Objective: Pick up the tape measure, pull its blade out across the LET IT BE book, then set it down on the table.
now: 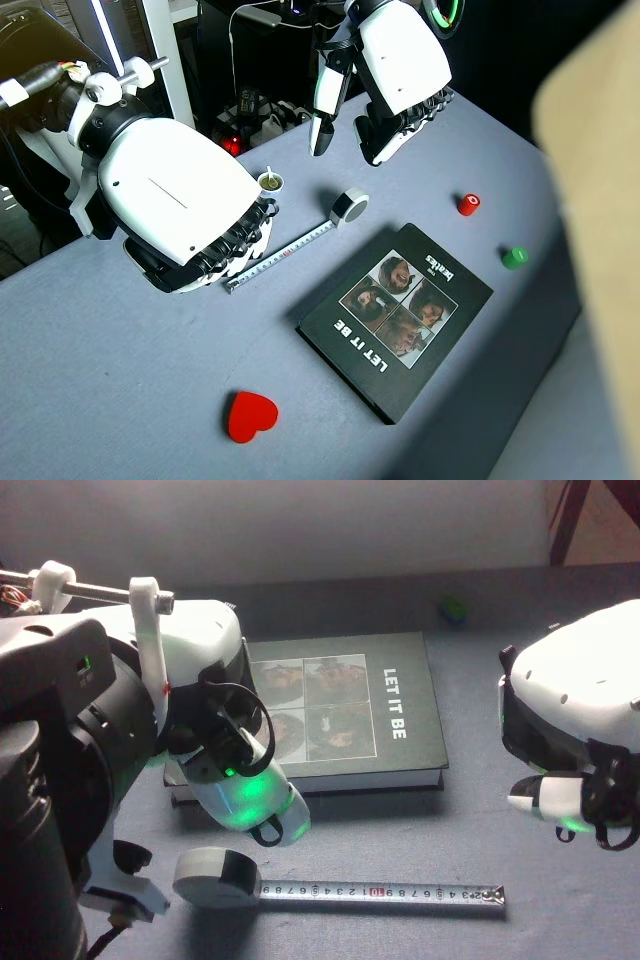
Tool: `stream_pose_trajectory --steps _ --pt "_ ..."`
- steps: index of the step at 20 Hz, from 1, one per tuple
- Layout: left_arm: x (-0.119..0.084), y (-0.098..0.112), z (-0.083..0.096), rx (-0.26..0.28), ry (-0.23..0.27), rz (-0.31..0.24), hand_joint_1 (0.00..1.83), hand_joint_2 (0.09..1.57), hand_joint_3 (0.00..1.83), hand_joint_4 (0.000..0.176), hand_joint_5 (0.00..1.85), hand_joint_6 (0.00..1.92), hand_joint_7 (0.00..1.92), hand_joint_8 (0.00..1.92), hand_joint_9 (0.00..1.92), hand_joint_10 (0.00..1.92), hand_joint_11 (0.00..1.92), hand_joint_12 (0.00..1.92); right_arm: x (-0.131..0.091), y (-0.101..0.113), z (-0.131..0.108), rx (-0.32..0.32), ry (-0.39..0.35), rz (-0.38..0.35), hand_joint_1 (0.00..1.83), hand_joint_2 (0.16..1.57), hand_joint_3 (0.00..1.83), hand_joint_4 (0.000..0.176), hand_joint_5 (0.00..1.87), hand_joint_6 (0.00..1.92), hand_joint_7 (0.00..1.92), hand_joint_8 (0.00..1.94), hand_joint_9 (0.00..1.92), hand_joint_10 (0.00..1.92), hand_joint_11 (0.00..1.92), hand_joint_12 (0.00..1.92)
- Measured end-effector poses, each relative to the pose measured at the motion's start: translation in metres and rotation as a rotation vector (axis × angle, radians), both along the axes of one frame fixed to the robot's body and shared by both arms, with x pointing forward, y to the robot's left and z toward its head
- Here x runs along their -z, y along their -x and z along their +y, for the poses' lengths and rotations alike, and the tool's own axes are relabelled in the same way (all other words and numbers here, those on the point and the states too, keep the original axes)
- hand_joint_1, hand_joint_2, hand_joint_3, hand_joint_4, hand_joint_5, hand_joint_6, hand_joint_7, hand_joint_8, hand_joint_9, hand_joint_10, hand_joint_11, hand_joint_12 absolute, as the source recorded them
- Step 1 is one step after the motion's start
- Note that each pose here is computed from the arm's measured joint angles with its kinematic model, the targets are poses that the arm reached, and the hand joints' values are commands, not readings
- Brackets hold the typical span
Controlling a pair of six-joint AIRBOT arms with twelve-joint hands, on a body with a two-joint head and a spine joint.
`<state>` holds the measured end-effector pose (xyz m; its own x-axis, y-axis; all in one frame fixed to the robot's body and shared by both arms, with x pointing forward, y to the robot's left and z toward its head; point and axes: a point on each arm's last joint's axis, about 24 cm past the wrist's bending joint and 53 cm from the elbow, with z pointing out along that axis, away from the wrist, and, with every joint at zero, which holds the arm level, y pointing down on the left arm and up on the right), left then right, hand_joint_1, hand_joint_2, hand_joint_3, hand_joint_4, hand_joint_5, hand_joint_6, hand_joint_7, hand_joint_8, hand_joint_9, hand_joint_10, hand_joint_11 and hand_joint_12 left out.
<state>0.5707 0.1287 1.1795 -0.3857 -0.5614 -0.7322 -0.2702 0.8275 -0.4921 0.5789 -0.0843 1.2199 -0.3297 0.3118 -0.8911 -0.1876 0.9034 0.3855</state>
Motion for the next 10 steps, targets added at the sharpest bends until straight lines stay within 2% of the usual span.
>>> stream_pose_trajectory --steps 1,3,6,8,10 --pt "0.001 0.0005 0.0002 -0.001 0.0 0.005 0.16 1.1 0.01 0.027 0.2 0.01 0.24 0.0 0.19 0.01 0.0 0.7 0.0019 0.0 -0.001 0.001 0.007 0.002 0.06 1.19 0.01 0.068 0.16 0.01 0.18 0.01 0.15 0.01 0.0 0.66" --pt "0.0024 0.0004 0.0009 -0.005 0.003 0.011 0.14 1.11 0.01 0.019 0.21 0.01 0.23 0.0 0.2 0.01 0.0 0.68 0.0059 0.0014 -0.0001 -0.004 0.011 0.014 0.09 1.19 0.0 0.059 0.18 0.01 0.21 0.01 0.16 0.01 0.0 0.63" --pt "-0.0008 -0.0013 0.0006 -0.002 0.0 -0.003 0.13 1.11 0.01 0.016 0.23 0.01 0.23 0.0 0.2 0.0 0.0 0.68 0.0024 0.0008 0.0009 -0.011 0.021 -0.005 0.1 1.18 0.0 0.052 0.17 0.0 0.19 0.0 0.15 0.0 0.0 0.63" --pt "0.0011 0.0004 -0.0001 -0.001 0.023 0.017 0.14 1.1 0.0 0.016 0.23 0.0 0.26 0.01 0.22 0.01 0.0 0.73 0.0049 0.0013 0.0005 -0.008 0.017 0.008 0.14 1.17 0.0 0.044 0.17 0.0 0.19 0.0 0.16 0.0 0.0 0.67" --pt "-0.001 -0.0013 0.0004 0.008 0.044 0.013 0.15 1.1 0.0 0.015 0.23 0.0 0.25 0.0 0.23 0.01 0.0 0.74 0.0043 0.0011 0.0005 -0.008 0.019 0.005 0.15 1.17 0.0 0.042 0.2 0.01 0.2 0.0 0.19 0.01 0.0 0.72"
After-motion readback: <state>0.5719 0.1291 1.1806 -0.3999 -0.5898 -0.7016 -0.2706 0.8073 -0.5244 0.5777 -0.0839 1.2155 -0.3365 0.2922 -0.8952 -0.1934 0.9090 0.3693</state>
